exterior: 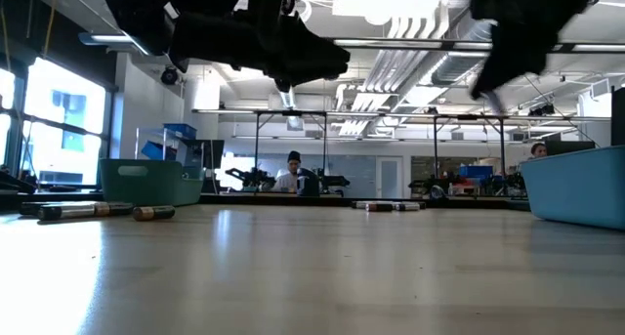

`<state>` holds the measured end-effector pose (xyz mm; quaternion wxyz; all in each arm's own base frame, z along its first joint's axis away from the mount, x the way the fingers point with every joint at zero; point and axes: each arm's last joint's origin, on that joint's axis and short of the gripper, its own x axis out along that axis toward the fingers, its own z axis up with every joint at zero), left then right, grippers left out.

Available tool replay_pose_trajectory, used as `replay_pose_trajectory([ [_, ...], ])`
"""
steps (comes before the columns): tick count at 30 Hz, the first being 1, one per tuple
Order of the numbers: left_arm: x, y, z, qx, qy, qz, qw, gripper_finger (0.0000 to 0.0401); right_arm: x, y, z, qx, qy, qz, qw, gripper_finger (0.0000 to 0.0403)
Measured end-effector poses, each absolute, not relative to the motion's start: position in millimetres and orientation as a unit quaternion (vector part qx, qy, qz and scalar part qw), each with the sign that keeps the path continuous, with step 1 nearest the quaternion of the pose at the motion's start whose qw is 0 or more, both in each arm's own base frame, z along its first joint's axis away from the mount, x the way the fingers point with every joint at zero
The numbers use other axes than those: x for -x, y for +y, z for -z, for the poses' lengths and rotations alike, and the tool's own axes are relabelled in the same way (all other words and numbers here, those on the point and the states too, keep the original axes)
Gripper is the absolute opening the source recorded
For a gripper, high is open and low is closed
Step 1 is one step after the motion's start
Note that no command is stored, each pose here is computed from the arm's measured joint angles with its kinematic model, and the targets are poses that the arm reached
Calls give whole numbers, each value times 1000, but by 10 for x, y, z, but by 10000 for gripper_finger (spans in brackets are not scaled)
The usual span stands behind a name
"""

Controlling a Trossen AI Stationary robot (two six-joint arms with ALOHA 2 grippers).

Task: Sort batteries
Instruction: Put the silver battery into the blue bin

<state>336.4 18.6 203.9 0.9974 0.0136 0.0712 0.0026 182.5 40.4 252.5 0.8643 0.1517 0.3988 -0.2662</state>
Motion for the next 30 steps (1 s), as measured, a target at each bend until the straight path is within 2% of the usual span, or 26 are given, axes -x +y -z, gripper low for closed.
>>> replay_pose_trajectory([
  [6,-3364,191,-2037,-14,73,-11,997,152,-1505,535,-2378,-205,495,346,770,32],
  [10,-3363,196,-2035,-12,74,-20,997,152,-1359,596,-2324,-205,523,386,732,32],
  [15,-3363,196,-2032,-12,75,-21,997,152,-1218,581,-2117,-200,522,399,727,32],
  [21,-3363,196,-2031,-12,76,-21,997,152,-1264,569,-2166,-214,470,414,750,32],
  [30,-3363,196,-2030,-12,77,-21,997,152,-1330,578,-2065,-260,426,466,731,32],
])
